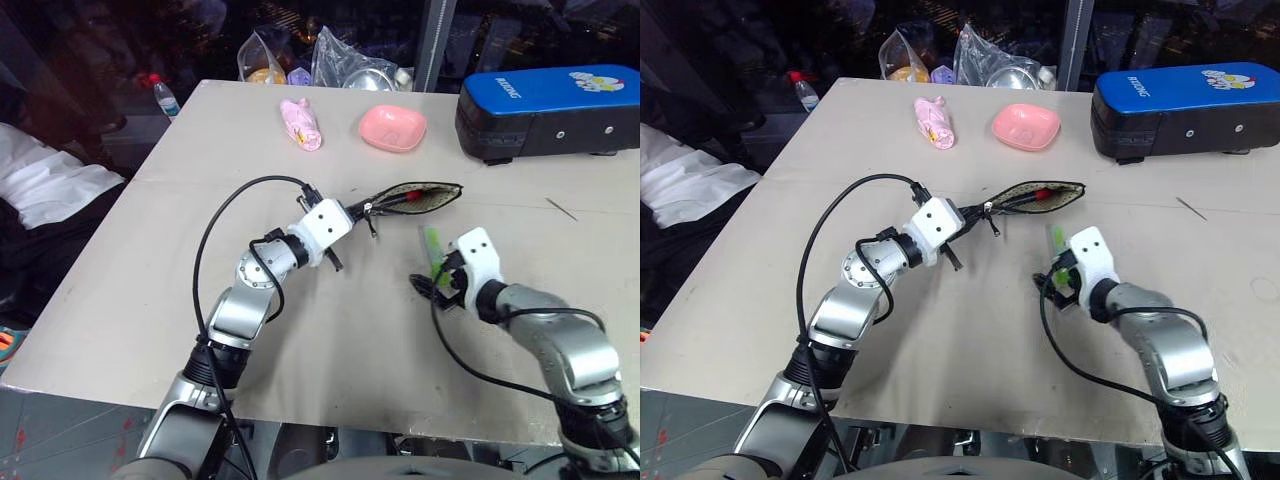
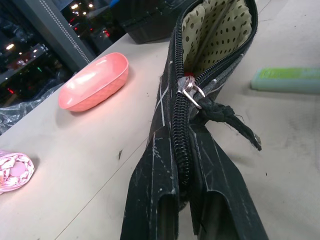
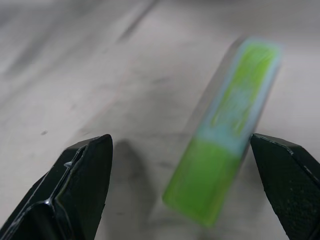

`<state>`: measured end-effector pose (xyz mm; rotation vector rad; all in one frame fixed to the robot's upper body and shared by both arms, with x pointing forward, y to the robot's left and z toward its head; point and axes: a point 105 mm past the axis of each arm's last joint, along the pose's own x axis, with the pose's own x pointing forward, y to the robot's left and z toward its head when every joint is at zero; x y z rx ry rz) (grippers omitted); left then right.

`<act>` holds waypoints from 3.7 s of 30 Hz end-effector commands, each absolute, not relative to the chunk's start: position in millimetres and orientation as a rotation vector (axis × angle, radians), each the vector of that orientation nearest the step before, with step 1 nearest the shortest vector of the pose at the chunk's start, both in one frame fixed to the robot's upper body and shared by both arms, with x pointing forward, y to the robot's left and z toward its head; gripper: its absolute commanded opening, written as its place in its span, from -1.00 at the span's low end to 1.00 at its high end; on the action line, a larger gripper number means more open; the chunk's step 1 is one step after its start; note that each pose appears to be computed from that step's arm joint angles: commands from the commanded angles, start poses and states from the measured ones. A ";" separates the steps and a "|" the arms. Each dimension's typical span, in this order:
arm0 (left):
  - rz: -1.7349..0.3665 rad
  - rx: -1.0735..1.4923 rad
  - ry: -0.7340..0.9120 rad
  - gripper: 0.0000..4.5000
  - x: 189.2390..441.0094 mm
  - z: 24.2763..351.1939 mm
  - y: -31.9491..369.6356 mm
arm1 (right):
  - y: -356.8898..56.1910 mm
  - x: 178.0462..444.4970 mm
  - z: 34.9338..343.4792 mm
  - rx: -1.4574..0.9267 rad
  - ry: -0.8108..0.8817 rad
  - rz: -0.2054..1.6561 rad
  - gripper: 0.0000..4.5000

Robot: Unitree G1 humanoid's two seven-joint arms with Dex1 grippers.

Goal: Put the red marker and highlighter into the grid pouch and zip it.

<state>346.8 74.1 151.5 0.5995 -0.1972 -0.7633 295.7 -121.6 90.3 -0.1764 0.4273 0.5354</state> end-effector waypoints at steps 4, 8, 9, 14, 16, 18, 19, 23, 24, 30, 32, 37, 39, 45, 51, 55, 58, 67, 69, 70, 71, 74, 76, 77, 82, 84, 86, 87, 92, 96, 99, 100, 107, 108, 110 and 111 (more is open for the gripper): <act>-0.750 0.603 -0.249 -1.00 346.3 165.0 75.0 | -139.8 308.1 106.7 -0.210 0.369 0.405 0.20; -0.754 0.603 -0.247 -1.00 345.8 163.3 73.8 | -156.9 314.6 120.0 -0.238 0.349 0.357 -0.68; -0.755 0.603 -0.248 -1.00 345.8 163.2 73.3 | -161.9 315.9 124.4 -0.245 0.342 0.349 -0.68; -0.758 0.602 -0.252 -1.00 346.5 163.6 71.5 | -207.3 323.2 161.2 -0.483 0.253 0.333 -0.68; -0.761 0.601 -0.252 -1.00 346.7 163.1 70.8 | -223.6 323.9 172.0 -0.596 0.221 0.342 -0.68; -0.767 0.600 -0.252 -1.00 346.8 162.4 69.3 | -225.8 323.7 187.9 -0.728 0.121 0.414 -0.68; -0.771 0.600 -0.252 -1.00 346.8 162.2 68.5 | -223.8 321.8 193.7 -0.812 0.075 0.467 -0.68; -0.780 0.599 -0.255 -1.00 347.7 161.8 65.8 | -202.1 305.9 203.7 -0.958 -0.066 0.710 -0.68; -0.780 0.598 -0.256 -1.00 348.2 161.6 65.7 | -196.9 304.5 206.9 -0.976 -0.093 0.742 -0.68; -0.811 0.581 -0.277 -1.00 345.3 162.9 59.7 | -175.8 315.5 206.9 -1.175 -0.165 0.806 -0.68; -0.828 0.570 -0.292 -1.00 343.0 165.0 56.4 | -172.6 323.2 206.0 -1.216 -0.173 0.797 -0.68; -0.843 0.589 -0.291 -1.00 342.1 164.0 56.0 | -166.7 338.9 199.5 -1.358 -0.154 0.829 -0.68; -0.854 0.595 -0.296 -1.00 341.5 164.5 55.1 | -158.9 343.6 200.0 -1.391 -0.172 0.854 -0.68; -0.890 0.592 -0.315 -1.00 336.9 166.6 49.1 | -119.7 349.0 195.7 -1.436 -0.245 0.974 -0.68; -0.879 0.568 -0.299 -1.00 337.8 164.4 48.4 | -104.3 350.4 205.2 -1.357 -0.278 0.981 0.49; -0.864 0.445 -0.278 -1.00 339.5 163.2 52.3 | -125.6 346.6 234.5 -1.112 -0.222 0.900 0.98; -0.898 0.340 -0.282 -1.00 335.9 164.7 52.5 | -133.2 329.1 248.4 -0.815 -0.176 0.909 0.98; -0.950 0.240 -0.259 -1.00 336.5 161.9 52.4 | -125.6 258.9 196.9 -0.258 0.223 1.063 0.98; -0.957 0.236 -0.256 -1.00 336.6 161.2 51.7 | -121.6 253.4 191.3 -0.213 0.258 1.062 0.98; -0.960 0.237 -0.254 -1.00 336.6 160.7 51.5 | -118.9 251.1 189.2 -0.201 0.269 1.066 0.98; -0.964 0.238 -0.253 -1.00 336.6 160.1 51.0 | -114.1 248.6 183.6 -0.181 0.290 1.070 0.98; -0.977 0.247 -0.247 -1.00 335.9 158.4 48.9 | -97.5 247.1 162.6 -0.105 0.355 1.051 0.98; -0.983 0.260 -0.246 -1.00 335.2 157.6 48.4 | -91.4 251.8 153.9 -0.076 0.376 1.015 0.98; -0.986 0.264 -0.244 -1.00 334.5 156.6 48.5 | -88.6 259.4 149.4 -0.062 0.380 0.975 0.98; -0.994 0.276 -0.237 -1.00 331.9 153.9 48.4 | -72.6 279.5 147.6 0.009 0.362 0.900 0.98; -0.996 0.281 -0.235 -1.00 331.2 152.9 48.0 | -71.9 288.2 149.2 0.014 0.342 0.869 0.98; -0.999 0.300 -0.229 -1.00 330.2 150.4 48.5 | -71.6 296.9 152.9 0.018 0.315 0.843 0.98; -1.001 0.309 -0.227 -1.00 329.6 149.1 48.7 | -70.6 298.9 154.8 0.022 0.306 0.843 0.98; -1.004 0.354 -0.222 -1.00 328.5 144.1 49.8 | -59.8 297.4 165.6 0.079 0.257 0.900 0.98; -1.006 0.370 -0.220 -1.00 328.1 140.6 49.3 | -54.4 294.6 169.3 0.109 0.240 0.928 0.98; -1.007 0.375 -0.220 -1.00 328.0 139.3 48.7 | -53.4 294.2 171.4 0.119 0.232 0.934 0.98; -1.008 0.379 -0.220 -1.00 328.0 138.8 48.6 | -53.4 294.2 172.3 0.123 0.230 0.935 0.98; -1.021 0.425 -0.217 -1.00 326.4 131.6 49.1 | -55.7 297.1 175.4 0.178 0.223 0.913 0.98; -1.021 0.428 -0.217 -1.00 326.2 131.1 49.3 | -56.2 297.4 175.4 0.184 0.223 0.908 0.98; -1.020 0.430 -0.217 -1.00 326.0 130.4 49.9 | -56.1 297.8 174.9 0.184 0.224 0.904 0.98; -1.020 0.431 -0.217 -1.00 325.9 130.3 50.2 | -55.6 297.6 174.6 0.182 0.225 0.905 0.88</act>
